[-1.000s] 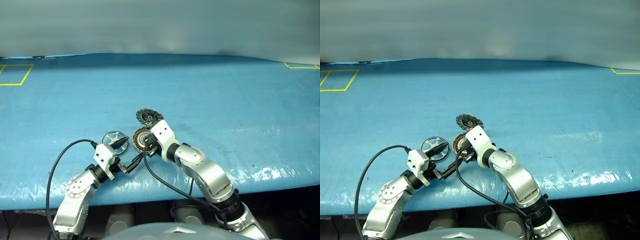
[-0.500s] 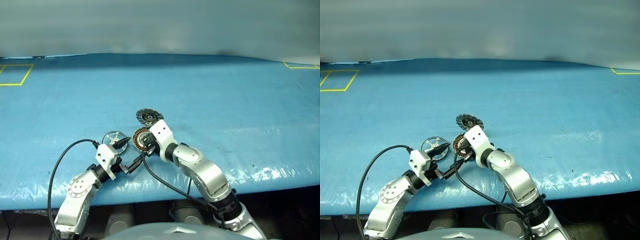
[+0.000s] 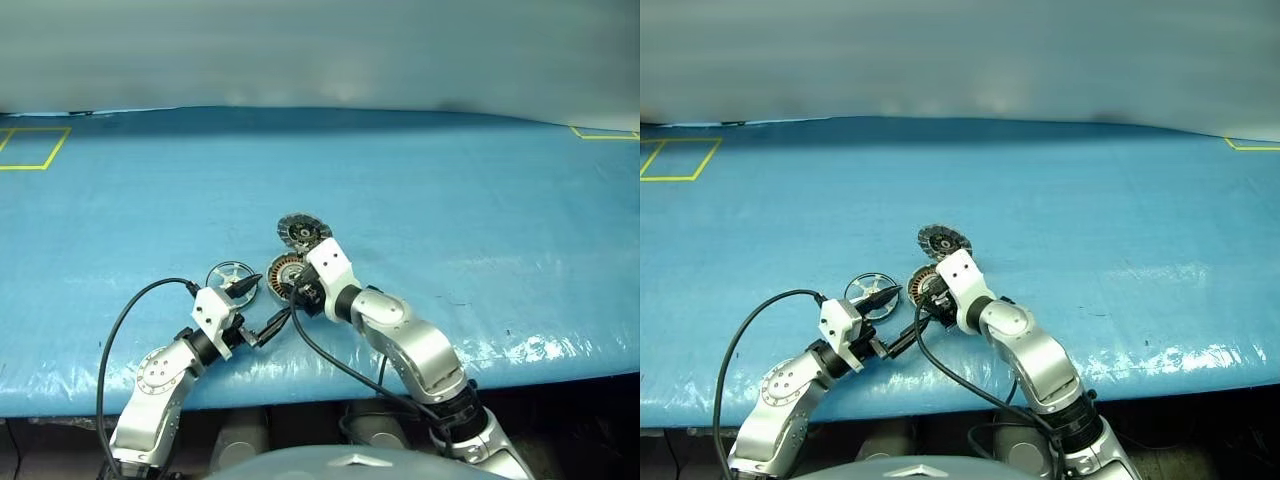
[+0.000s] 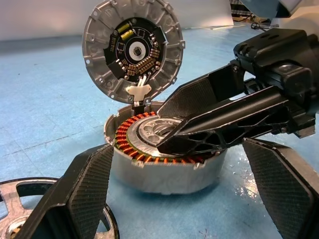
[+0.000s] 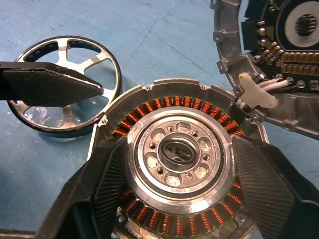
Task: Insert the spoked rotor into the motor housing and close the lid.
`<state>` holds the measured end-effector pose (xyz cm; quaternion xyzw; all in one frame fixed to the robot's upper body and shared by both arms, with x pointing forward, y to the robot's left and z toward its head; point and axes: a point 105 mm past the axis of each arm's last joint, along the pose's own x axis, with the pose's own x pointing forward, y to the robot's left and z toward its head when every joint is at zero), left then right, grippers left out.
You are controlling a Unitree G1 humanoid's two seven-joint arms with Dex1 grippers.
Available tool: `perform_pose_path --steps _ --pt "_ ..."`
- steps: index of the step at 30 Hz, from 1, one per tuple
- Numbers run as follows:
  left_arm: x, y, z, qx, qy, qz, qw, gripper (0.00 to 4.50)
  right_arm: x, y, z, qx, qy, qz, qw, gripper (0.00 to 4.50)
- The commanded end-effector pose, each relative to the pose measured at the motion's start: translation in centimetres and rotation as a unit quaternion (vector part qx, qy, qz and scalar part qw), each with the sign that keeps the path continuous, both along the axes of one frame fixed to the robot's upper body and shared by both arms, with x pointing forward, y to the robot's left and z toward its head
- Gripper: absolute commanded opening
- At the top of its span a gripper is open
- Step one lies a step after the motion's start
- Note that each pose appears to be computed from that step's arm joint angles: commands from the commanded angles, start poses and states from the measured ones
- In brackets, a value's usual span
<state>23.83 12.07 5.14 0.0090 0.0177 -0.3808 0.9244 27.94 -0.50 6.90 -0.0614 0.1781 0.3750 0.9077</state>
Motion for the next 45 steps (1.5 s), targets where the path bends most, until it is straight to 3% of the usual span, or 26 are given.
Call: perform_pose_path --steps 1,3,8,15,26,45 --pt "0.1 -0.3 0.3 -0.004 -0.008 -0.001 1.0 4.5 -0.4 0.9 1.7 0.034 -0.013 0.013 0.999 3.87" --pt "0.1 -0.2 0.2 -0.003 -0.007 0.0 1.0 4.5 -0.6 0.9 2.9 0.045 -0.025 0.016 0.999 3.87" --pt "0.1 -0.2 0.2 -0.003 -0.007 -0.002 1.0 4.5 -1.6 1.1 5.0 0.062 -0.037 0.031 0.997 2.27" --pt "0.2 -0.4 0.3 -0.004 -0.01 -0.007 1.0 4.5 -1.1 1.2 4.6 0.009 -0.028 0.021 0.999 0.01" --pt "0.3 -0.7 0.5 -0.004 -0.013 -0.003 1.0 4.5 0.3 1.1 3.2 -0.055 -0.013 0.01 0.998 0.01" --pt "0.5 -0.5 -0.3 -0.005 -0.008 0.014 1.0 4.5 -0.7 0.7 1.8 -0.064 0.016 0.012 0.998 0.01"
